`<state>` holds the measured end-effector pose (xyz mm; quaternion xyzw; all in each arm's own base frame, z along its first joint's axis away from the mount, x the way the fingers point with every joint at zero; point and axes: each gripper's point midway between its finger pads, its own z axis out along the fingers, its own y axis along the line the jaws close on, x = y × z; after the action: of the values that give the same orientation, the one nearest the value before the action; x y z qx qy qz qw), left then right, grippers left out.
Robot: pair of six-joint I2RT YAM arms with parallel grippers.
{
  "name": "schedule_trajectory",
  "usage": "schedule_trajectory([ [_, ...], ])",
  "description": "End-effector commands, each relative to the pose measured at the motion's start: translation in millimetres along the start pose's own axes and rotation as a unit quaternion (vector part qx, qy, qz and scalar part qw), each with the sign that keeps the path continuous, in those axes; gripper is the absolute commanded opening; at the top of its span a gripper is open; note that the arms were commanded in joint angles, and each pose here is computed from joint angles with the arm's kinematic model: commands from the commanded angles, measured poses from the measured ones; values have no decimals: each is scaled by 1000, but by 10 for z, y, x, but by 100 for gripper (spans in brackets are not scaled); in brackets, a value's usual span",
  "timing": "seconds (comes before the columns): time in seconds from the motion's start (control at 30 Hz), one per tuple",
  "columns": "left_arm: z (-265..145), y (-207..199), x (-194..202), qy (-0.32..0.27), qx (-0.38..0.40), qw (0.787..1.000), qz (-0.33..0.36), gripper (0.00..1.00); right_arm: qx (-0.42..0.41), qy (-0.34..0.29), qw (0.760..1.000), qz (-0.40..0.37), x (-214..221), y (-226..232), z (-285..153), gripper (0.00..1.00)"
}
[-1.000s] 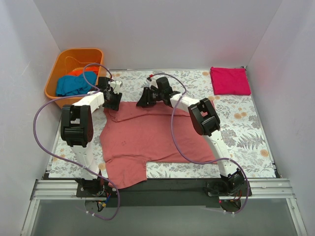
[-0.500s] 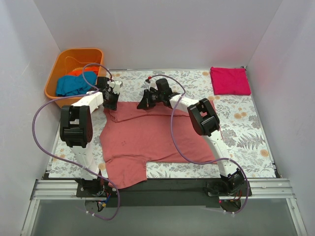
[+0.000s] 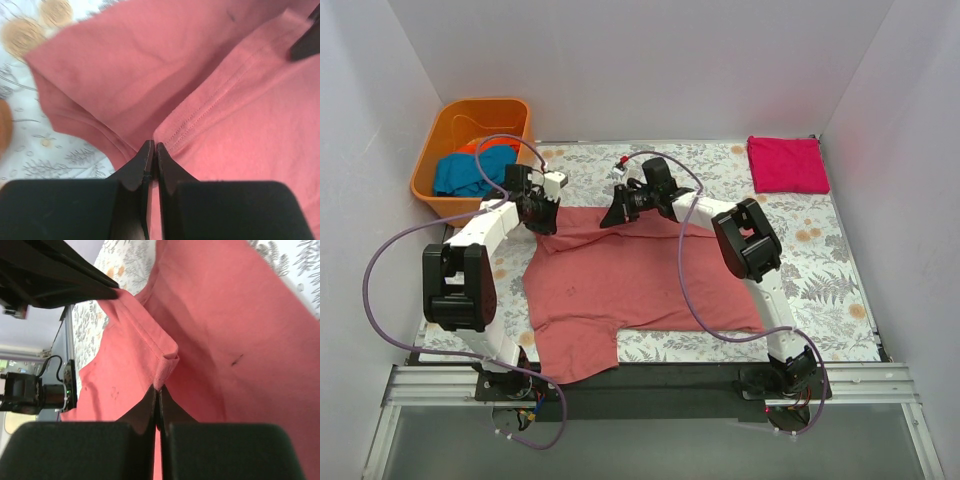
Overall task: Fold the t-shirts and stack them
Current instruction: Fold the tshirt
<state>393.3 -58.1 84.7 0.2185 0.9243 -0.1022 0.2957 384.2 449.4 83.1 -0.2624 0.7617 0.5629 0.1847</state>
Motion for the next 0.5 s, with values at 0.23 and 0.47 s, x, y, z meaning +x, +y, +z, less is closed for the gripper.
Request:
schedule_trajectory([
  [0.23,-176,-341,446,41,75,996,41,8,-62,43,997,-25,342,420,-158,16],
  [0.47,-321,-578,548,51,135,988,57,25,-79,64,995,-24,564,532,-225,28],
])
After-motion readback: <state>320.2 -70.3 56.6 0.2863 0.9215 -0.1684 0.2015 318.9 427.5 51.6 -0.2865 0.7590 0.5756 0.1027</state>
